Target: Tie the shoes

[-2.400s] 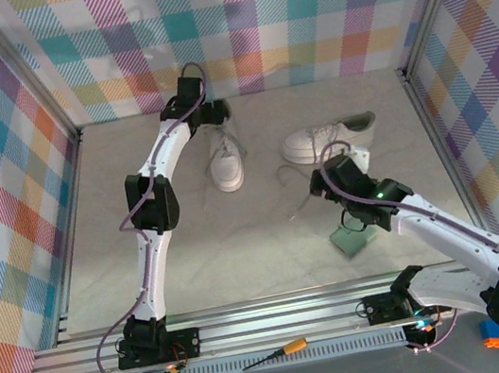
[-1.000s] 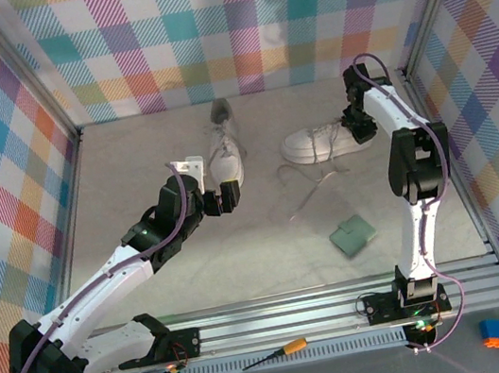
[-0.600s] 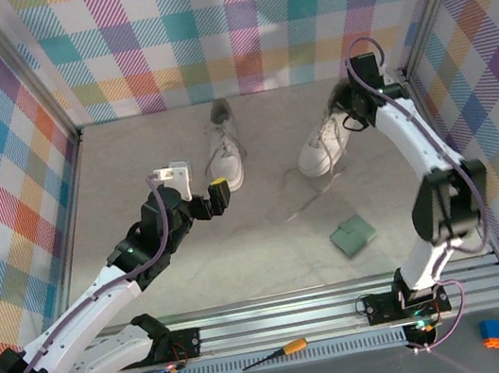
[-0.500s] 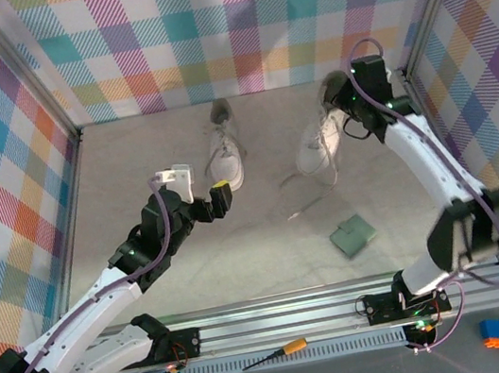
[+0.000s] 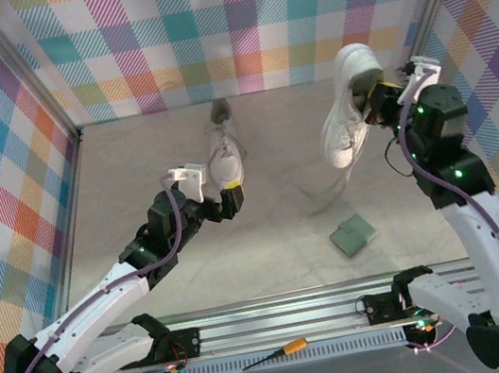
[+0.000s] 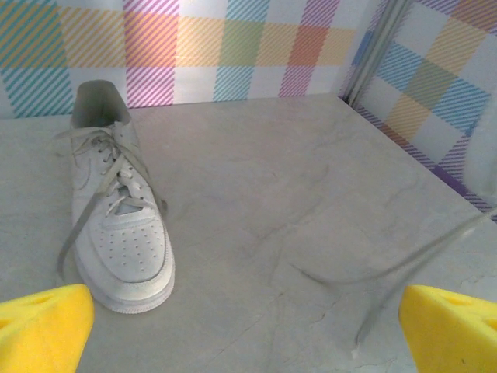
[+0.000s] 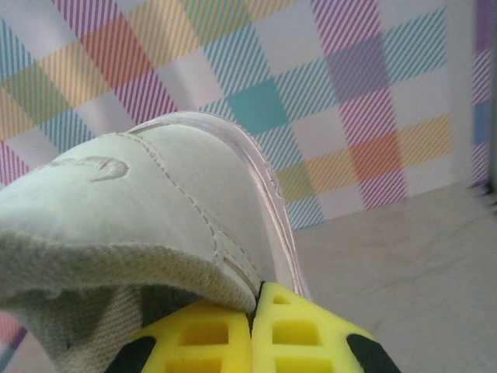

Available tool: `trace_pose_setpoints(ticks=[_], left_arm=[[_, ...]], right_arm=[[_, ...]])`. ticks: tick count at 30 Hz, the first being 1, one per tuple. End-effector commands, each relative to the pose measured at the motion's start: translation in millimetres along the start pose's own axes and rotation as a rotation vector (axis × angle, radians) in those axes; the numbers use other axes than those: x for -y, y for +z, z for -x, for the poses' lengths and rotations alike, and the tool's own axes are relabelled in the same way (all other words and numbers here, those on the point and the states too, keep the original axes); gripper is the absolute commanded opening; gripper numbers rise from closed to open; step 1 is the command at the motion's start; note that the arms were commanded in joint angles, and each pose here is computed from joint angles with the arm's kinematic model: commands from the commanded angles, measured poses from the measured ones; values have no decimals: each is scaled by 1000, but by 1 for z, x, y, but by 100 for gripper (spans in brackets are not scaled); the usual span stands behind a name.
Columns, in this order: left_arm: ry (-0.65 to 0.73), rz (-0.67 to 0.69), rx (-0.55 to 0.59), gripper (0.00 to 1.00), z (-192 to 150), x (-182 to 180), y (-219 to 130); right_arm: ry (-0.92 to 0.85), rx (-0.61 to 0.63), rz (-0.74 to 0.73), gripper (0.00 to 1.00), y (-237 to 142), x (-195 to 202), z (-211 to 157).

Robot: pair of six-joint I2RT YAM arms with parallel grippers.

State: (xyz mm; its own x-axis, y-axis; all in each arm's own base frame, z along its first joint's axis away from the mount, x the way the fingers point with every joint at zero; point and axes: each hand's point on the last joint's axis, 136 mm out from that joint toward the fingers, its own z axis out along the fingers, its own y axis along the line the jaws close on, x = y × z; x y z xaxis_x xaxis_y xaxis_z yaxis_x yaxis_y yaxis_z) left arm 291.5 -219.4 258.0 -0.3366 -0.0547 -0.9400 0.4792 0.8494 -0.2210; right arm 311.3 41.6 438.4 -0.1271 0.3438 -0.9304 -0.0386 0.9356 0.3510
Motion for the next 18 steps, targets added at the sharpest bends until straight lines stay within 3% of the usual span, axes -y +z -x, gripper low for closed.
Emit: trace_pose_setpoints(ticks=[1, 4, 7, 12, 18], left_arm=[[9, -46, 59, 100, 20, 12, 2], [4, -17, 61, 100, 22, 8, 3], [-3, 51, 69, 100, 22, -4, 0], [-8, 213, 42, 100, 17, -34, -16], [-51, 274, 16, 100, 8, -47, -33]], right_arm=[[-66, 247, -47, 0, -51, -2, 80], [-88, 281, -33, 0, -69, -8, 98], [-110, 204, -7, 0, -62, -15, 92], [-43, -93, 100, 0, -15, -31, 24], [115, -357, 137, 0, 31, -46, -80]])
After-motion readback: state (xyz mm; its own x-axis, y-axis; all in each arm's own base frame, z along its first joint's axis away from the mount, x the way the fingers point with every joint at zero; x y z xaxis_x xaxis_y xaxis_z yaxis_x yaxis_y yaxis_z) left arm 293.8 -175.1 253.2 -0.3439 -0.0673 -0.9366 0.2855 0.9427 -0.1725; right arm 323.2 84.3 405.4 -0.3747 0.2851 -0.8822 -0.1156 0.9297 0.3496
